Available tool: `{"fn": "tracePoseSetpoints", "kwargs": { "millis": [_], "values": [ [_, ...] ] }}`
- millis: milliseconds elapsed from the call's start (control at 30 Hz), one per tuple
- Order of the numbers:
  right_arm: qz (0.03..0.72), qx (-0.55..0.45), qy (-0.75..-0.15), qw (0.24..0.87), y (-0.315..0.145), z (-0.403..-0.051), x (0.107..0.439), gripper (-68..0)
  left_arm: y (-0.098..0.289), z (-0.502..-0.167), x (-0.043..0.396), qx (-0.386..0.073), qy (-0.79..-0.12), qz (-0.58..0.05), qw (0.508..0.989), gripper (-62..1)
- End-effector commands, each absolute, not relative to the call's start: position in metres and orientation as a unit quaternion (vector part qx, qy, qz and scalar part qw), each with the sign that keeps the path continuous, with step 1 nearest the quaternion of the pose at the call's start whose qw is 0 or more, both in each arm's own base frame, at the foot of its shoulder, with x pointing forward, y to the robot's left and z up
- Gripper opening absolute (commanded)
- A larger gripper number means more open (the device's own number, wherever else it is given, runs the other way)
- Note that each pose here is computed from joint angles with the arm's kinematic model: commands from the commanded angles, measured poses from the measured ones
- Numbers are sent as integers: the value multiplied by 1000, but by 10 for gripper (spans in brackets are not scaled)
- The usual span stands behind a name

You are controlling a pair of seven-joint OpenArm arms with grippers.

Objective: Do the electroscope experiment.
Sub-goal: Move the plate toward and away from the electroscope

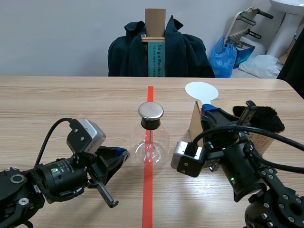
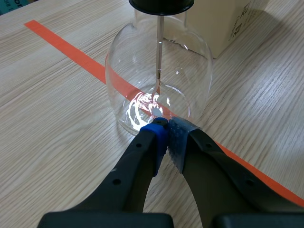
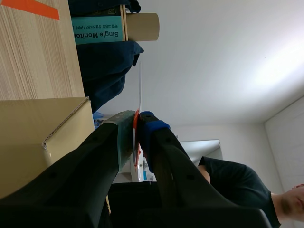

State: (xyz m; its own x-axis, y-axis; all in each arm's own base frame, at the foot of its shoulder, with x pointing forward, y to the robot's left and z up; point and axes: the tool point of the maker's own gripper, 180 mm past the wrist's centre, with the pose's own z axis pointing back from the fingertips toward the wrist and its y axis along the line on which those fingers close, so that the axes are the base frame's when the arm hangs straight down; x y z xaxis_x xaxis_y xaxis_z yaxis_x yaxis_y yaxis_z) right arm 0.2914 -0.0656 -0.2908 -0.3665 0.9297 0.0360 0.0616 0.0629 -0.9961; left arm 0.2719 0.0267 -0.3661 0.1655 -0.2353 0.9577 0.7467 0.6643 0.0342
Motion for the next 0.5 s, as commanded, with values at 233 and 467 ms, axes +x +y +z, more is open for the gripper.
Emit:
{"fn": "tracePoseSetpoints", "kwargs": {
  "millis": [233,467],
  "values": [
    [570,-371,-650,339,-42,-278,283,-667,23,-355,277,-236,-567,-332,716,-591],
    [596,-327,-674,289,-20,-278,268,-667,23,-355,277,-236,-567,-332,716,-590]
  ]
}}
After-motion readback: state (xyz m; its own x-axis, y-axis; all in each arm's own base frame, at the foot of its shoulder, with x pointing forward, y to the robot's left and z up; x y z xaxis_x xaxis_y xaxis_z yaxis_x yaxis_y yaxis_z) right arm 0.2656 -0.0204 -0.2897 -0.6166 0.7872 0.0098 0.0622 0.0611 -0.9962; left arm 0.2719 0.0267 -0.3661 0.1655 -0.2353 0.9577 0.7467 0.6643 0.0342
